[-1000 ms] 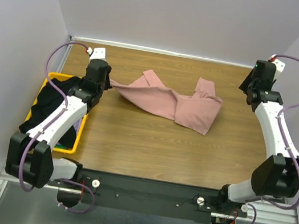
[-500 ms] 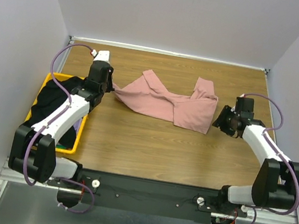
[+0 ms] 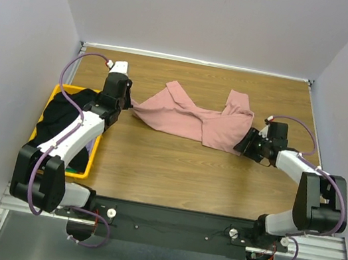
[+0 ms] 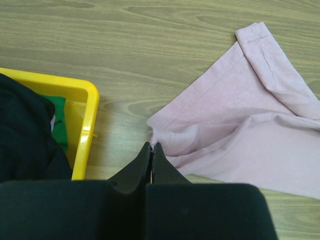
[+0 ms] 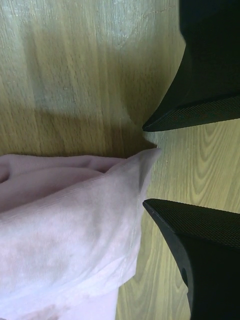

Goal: Fold and stack the t-shirts
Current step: Flatten the tshirt out, then fold the tshirt

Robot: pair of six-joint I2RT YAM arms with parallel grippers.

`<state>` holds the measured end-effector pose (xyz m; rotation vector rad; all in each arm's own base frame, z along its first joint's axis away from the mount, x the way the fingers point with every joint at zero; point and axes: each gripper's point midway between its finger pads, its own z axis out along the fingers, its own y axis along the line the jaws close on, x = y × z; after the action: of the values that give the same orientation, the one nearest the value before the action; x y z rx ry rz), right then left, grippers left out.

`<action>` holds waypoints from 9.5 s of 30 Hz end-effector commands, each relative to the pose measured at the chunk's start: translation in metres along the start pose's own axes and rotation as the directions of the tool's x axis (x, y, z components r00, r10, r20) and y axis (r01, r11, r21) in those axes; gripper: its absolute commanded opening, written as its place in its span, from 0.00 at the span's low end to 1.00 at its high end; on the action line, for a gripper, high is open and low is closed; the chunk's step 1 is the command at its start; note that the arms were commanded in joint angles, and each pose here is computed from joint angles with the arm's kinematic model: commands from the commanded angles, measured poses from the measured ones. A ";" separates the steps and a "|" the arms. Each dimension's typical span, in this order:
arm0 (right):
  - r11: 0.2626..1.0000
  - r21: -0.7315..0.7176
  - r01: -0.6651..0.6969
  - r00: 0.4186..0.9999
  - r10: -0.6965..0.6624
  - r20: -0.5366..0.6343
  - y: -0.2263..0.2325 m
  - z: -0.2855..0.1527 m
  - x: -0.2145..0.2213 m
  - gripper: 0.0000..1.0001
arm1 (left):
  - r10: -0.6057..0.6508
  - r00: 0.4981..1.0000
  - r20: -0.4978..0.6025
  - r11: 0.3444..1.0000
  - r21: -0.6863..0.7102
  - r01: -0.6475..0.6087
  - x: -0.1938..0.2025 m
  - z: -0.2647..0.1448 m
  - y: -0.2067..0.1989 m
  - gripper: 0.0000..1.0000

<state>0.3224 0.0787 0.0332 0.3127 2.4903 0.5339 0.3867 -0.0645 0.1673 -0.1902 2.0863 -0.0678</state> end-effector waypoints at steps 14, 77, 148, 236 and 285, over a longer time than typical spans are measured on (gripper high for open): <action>0.994 -0.111 -0.021 0.999 0.016 -0.052 0.006 0.012 0.020 0.50 | 0.002 1.000 0.029 1.000 -0.010 -0.001 -0.007 -0.005 0.005 0.00; 0.901 0.421 0.100 0.482 -0.414 0.772 0.064 -0.291 -0.257 0.04 | -0.091 0.921 0.378 0.988 0.148 0.037 -0.190 -0.077 -0.033 0.00; 0.966 0.157 -0.207 0.968 0.179 0.177 -0.013 -0.110 -0.006 0.01 | 0.015 0.975 -0.219 0.998 0.058 -0.002 -0.008 0.137 0.012 0.00; 0.926 0.165 -0.338 0.886 0.254 0.389 -0.050 -0.045 -0.094 0.49 | 0.081 0.982 -0.172 0.980 -0.165 -0.110 -0.014 0.114 0.022 0.56; 0.936 -0.019 -0.353 0.876 0.337 0.344 -0.059 -0.029 -0.049 0.02 | 0.135 0.921 -0.366 0.988 -0.016 -0.151 0.069 0.169 -0.017 0.50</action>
<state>0.3547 0.0055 0.0559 0.7613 2.1059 0.5493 0.5009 -0.0908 0.0306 -0.0366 2.4490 0.0261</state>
